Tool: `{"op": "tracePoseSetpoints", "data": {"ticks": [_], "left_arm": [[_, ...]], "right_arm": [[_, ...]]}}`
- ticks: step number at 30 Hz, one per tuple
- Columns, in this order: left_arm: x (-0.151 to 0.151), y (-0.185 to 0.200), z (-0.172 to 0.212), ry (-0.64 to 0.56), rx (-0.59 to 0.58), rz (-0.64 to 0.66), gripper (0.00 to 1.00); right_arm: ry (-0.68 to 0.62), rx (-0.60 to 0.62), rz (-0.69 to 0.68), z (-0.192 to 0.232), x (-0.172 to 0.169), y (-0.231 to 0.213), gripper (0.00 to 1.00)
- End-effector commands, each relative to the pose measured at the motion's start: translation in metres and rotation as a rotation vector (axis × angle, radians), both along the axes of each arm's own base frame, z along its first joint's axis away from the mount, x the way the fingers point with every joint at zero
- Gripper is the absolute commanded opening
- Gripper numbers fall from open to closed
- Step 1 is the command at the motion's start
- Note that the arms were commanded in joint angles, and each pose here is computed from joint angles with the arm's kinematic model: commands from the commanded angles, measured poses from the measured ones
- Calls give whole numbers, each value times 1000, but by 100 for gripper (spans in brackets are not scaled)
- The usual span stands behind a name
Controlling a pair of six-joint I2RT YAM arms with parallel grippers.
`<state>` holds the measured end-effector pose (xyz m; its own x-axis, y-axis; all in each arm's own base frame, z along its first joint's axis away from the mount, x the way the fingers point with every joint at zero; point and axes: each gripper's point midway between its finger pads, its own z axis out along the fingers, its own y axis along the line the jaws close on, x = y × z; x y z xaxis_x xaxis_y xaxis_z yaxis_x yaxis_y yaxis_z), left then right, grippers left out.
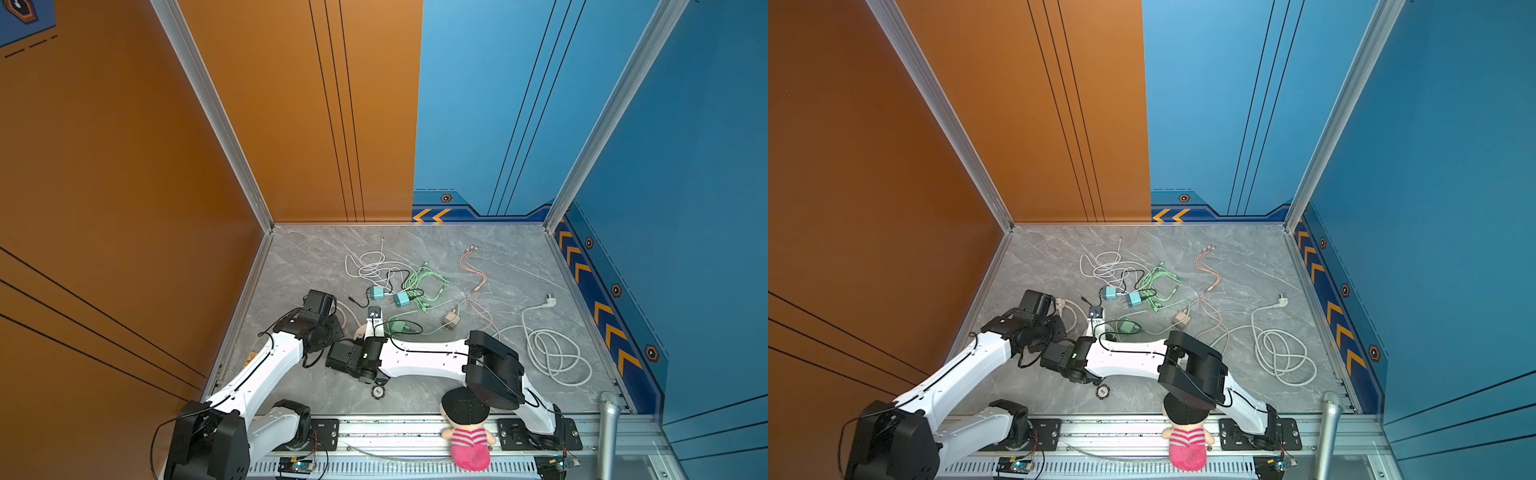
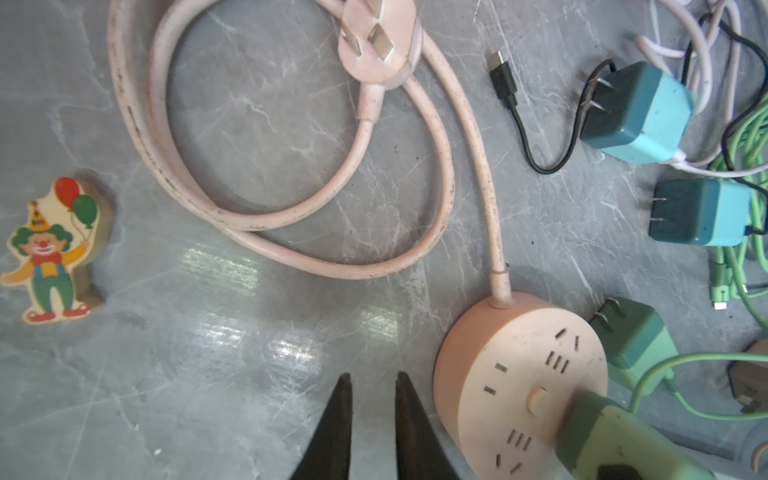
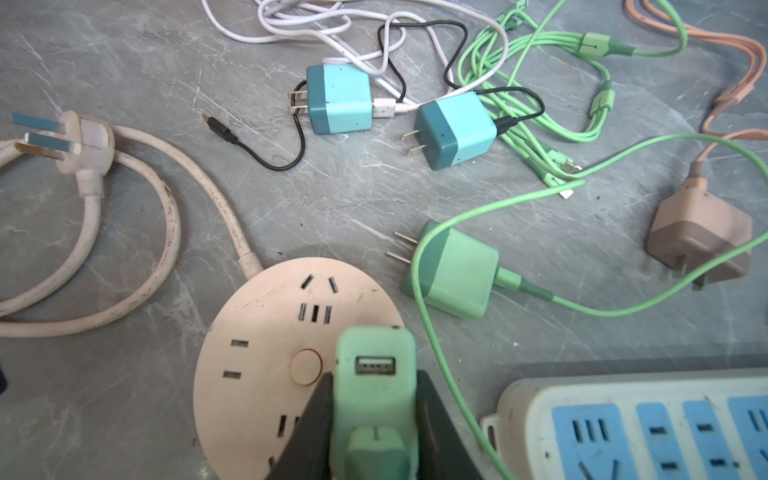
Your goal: Insert the plug
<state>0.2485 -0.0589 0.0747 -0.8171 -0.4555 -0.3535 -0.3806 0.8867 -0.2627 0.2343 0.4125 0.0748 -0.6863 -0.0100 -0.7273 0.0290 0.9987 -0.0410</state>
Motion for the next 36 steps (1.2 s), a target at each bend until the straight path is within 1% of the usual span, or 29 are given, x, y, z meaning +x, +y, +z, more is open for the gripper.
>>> {"op": "tracePoseSetpoints", "data": {"ticks": [1, 6, 11, 16, 22, 30, 36], "left_arm": [[-2, 0, 2, 3, -17, -2, 21], [-1, -5, 3, 9, -40, -10, 20], [-1, -7, 6, 5, -54, -9, 20], [-3, -6, 9, 0, -52, -7, 20], [-7, -3, 7, 1, -49, 8, 20], [-2, -6, 11, -2, -60, 5, 20], [-4, -7, 12, -1, -65, 4, 19]], "right_arm": [[292, -142, 73, -92, -43, -18, 0], [303, -121, 65, -96, -54, -26, 0], [298, -80, 64, -98, -58, -33, 0], [364, -84, 68, -114, -55, -33, 0], [405, -89, 105, -123, -56, -23, 0], [432, -96, 87, -132, -60, -29, 0], [458, -100, 69, -138, -60, -35, 0]]}}
